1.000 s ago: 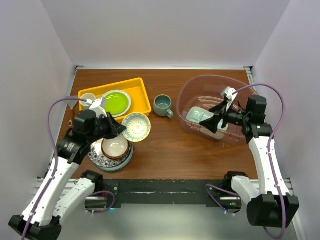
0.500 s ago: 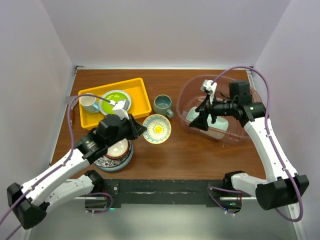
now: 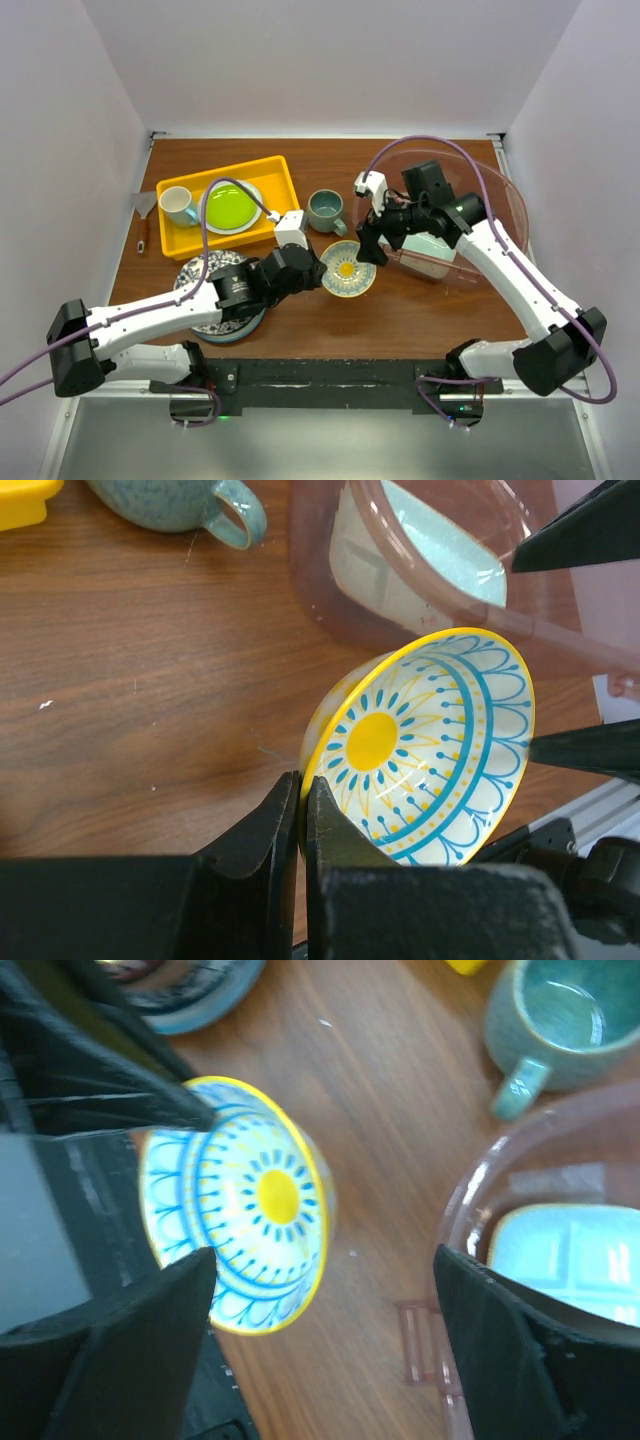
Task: Place the mixed dishes into the plastic bin
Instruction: Pick up the bowl from the center of the board, then place the bowl in the plastic bin.
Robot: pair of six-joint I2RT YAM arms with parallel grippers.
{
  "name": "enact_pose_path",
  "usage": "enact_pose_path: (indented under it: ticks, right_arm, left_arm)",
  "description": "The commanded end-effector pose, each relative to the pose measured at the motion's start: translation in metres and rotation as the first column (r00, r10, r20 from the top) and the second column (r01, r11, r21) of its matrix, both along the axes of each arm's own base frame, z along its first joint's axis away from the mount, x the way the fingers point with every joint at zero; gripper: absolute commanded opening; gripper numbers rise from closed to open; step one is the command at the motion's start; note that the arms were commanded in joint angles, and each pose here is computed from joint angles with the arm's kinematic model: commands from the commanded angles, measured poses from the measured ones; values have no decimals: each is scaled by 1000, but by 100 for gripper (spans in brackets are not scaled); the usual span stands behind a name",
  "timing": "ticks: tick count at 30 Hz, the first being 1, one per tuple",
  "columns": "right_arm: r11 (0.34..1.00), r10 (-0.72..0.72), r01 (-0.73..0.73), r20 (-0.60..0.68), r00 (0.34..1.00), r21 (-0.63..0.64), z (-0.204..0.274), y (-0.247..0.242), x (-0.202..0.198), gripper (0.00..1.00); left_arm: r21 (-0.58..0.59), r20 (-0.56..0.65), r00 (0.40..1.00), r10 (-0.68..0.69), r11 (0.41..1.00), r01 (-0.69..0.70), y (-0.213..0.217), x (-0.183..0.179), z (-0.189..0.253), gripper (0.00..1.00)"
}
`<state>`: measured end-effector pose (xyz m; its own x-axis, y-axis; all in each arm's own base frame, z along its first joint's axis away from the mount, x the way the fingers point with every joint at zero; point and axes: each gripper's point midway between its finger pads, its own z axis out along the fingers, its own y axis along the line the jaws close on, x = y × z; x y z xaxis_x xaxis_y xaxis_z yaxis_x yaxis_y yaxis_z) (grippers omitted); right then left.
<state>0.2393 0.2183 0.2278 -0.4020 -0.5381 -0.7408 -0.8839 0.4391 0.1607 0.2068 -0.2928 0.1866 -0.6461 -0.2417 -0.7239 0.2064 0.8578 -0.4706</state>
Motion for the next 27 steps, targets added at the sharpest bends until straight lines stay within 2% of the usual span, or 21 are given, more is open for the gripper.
enact_pose_path:
  ticks: [1, 5, 8, 9, 11, 16, 17, 18, 21, 24, 26, 27]
  right_arm:
    - [986, -106, 120, 119, 987, -113, -6, -11, 23, 85]
    - [982, -98, 118, 137, 986, -147, -13, -9, 24, 70]
    - [987, -78, 95, 128, 989, -132, -12, -3, 22, 44]
    - [988, -72, 88, 127, 989, -124, -10, -1, 21, 19]
    - [991, -59, 71, 111, 992, -110, -8, 3, 19, 1]
    - [996, -54, 61, 108, 993, -61, 8, 7, 18, 0]
    - [998, -49, 54, 109, 993, -40, 14, 7, 17, 0]
    - [997, -68, 72, 109, 992, -30, 17, 0, 22, 0]
    - [995, -98, 94, 120, 988, 38, 34, -13, 29, 0]
    - [985, -166, 155, 169, 972, 78, 52, -34, 42, 0]
    - [974, -219, 203, 192, 957, 100, 63, -49, 51, 0]
    - [960, -270, 248, 194, 943, 132, 71, -64, 58, 0]
  left_arm:
    - [-178, 79, 989, 122, 978, -106, -14, 19, 56, 0]
    - [-191, 77, 990, 120, 976, -104, -18, 17, 59, 0]
    - [-197, 81, 990, 114, 976, -96, -20, 16, 62, 0]
    - [-197, 86, 990, 112, 976, -93, -20, 16, 62, 0]
    - [-202, 90, 991, 101, 976, -81, -22, 15, 65, 0]
    - [-212, 141, 989, 41, 977, -10, -24, 10, 75, 2]
    - [-205, 151, 988, 31, 979, 1, -23, 9, 75, 12]
    - [-186, 168, 986, 12, 982, 20, -21, 7, 76, 36]
    - [-151, 228, 973, -29, 986, 65, -10, 3, 82, 73]
    - [-109, 298, 953, -46, 991, 82, 9, 0, 93, 92]
    - [-80, 338, 940, -49, 994, 80, 26, -2, 103, 100]
    - [-30, 371, 926, -69, 996, 87, 34, -1, 106, 100]
